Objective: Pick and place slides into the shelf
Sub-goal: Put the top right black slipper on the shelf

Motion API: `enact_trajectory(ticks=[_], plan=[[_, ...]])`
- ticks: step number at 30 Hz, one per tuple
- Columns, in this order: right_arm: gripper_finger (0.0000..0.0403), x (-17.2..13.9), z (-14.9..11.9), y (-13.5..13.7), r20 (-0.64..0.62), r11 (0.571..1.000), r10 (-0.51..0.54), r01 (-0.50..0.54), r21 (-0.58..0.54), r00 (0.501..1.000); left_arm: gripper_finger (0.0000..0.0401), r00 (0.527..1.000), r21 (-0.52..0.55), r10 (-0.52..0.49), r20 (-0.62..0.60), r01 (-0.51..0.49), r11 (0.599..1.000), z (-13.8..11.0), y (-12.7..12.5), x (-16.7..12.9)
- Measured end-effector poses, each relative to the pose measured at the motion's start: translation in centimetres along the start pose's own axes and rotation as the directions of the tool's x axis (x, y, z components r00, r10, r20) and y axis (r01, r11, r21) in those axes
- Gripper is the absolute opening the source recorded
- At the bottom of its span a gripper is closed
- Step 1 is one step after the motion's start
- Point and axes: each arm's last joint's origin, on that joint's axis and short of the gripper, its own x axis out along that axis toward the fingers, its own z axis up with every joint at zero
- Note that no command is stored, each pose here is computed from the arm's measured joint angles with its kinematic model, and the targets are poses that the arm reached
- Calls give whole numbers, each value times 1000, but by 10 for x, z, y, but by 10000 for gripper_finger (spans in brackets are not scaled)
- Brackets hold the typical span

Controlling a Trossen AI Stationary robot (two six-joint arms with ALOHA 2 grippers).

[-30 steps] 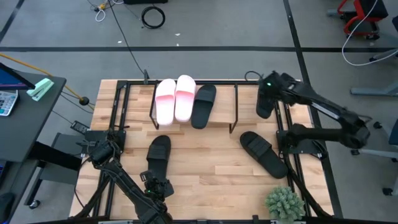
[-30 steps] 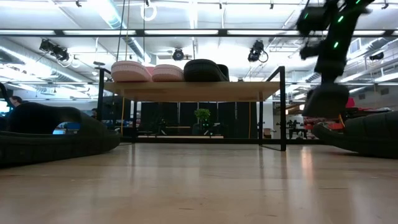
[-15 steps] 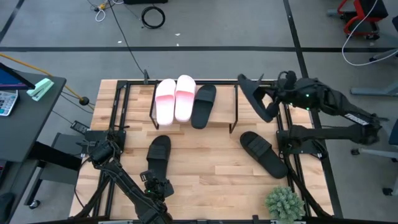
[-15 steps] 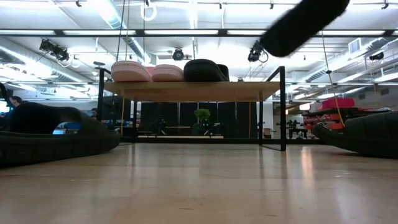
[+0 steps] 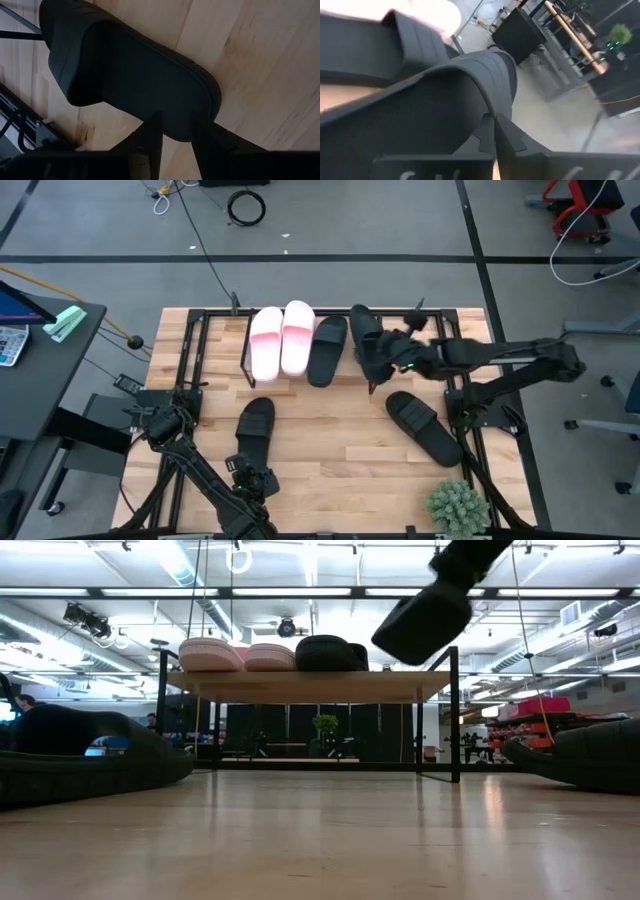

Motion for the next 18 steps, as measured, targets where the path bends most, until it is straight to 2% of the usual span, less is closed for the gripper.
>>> enact_trajectory(ticks=[5,11,18], plan=[[0,18,2,20,-31,997,-20,17,-75,999,99,1000,0,0,0,0,1000,0,0,0],[0,26,2,27,-46,987,-86,79,-140,995,99,1000,0,0,0,0,1000,0,0,0],[0,22,18,20,-8,992,-104,103,-76,995,98,1000,0,0,0,0,1000,0,0,0]])
